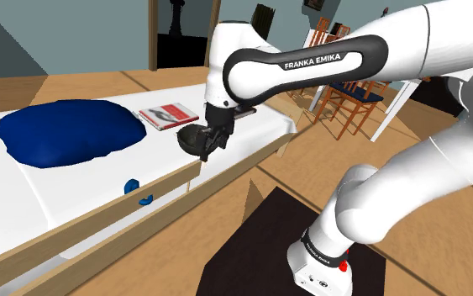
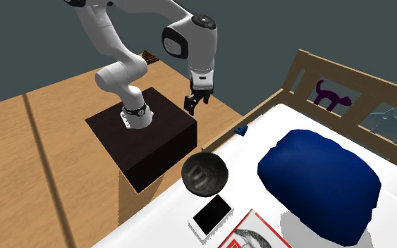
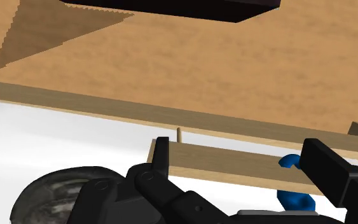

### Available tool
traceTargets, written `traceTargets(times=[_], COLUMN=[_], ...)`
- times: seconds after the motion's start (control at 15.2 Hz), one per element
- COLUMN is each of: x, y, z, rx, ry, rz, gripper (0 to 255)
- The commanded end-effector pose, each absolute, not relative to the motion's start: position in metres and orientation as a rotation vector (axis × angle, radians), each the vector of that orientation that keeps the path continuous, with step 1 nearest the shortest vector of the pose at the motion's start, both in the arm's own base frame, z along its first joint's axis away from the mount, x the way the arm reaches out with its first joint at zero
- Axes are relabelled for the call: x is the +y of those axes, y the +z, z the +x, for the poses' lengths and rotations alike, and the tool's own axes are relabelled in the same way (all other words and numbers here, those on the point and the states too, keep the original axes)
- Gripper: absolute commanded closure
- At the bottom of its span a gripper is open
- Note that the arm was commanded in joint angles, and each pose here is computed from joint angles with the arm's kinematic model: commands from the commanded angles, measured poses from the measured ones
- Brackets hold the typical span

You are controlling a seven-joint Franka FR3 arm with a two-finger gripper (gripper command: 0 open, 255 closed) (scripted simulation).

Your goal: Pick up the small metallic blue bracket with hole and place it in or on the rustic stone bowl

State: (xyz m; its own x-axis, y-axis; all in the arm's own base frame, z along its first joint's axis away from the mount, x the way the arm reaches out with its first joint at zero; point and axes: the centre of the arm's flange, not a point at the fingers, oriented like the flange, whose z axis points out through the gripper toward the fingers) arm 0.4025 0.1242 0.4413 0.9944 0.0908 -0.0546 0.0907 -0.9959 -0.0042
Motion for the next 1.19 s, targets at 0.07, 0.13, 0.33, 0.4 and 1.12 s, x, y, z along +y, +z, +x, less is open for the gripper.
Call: traceTargets(times=[0.07,0.13,0.33,0.4,1.12], x=[0.152,0.161,0.188,0.197,0.288], y=[0.422,0.415,0.395,0.388,0.315], z=[0.427,0.434,0.454,0.460,0.522], rx=[-0.180,-0.192,-0.229,-0.242,-0.363], ry=[0.074,0.070,0.060,0.056,0.022], rz=[-3.134,-3.134,-3.133,-3.133,-3.126], gripper=[0,0,0,0,0])
